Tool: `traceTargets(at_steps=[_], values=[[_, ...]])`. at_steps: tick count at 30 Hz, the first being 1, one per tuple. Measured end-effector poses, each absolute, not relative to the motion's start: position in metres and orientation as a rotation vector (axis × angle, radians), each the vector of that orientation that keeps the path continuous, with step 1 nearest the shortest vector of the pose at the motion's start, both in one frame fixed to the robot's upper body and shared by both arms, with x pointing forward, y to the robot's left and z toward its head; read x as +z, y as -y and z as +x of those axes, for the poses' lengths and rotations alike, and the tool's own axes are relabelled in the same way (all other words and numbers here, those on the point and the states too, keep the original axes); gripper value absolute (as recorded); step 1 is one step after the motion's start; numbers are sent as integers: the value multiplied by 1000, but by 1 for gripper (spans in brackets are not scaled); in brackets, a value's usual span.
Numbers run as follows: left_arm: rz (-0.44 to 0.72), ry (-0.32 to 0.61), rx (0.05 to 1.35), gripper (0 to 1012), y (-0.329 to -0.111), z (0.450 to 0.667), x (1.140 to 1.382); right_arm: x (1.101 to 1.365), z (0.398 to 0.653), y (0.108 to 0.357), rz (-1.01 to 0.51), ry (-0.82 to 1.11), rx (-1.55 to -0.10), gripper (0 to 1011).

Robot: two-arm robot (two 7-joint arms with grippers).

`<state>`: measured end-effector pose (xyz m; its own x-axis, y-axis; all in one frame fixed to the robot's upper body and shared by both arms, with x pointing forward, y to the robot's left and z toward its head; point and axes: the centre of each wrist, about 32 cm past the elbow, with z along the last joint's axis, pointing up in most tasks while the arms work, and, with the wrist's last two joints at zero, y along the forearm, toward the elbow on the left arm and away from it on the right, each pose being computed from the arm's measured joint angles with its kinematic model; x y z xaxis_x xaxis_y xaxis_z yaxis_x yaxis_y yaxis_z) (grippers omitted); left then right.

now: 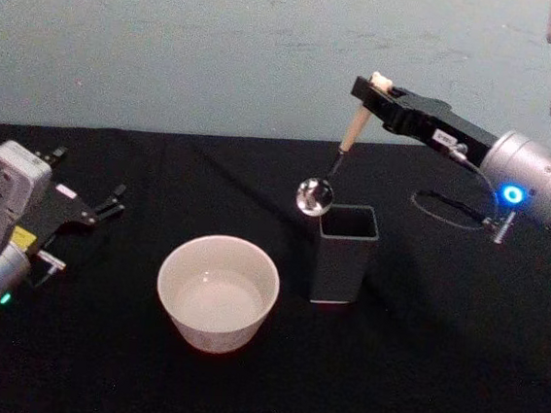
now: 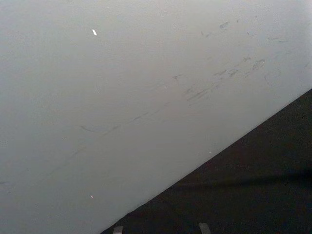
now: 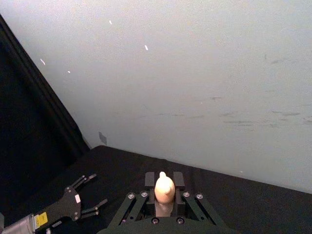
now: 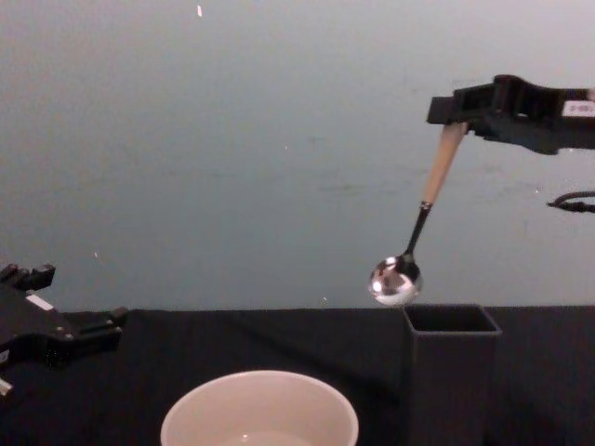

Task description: Pick up the stirring spoon with one hand, stir inside the cup, then place it back in its original position.

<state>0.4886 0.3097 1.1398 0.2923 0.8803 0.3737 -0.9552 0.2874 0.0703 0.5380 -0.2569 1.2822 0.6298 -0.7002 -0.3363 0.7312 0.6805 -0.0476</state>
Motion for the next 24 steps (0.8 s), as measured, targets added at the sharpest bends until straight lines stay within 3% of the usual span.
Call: traceTargets(at_steps=[13,24], values=[[304,285,1248,1001,-310,489,1140,1281,528,280,105,-339,-835,225],[304,285,1248,1002,-310,489,1140,1269,527,283,67,-329,-851,225]])
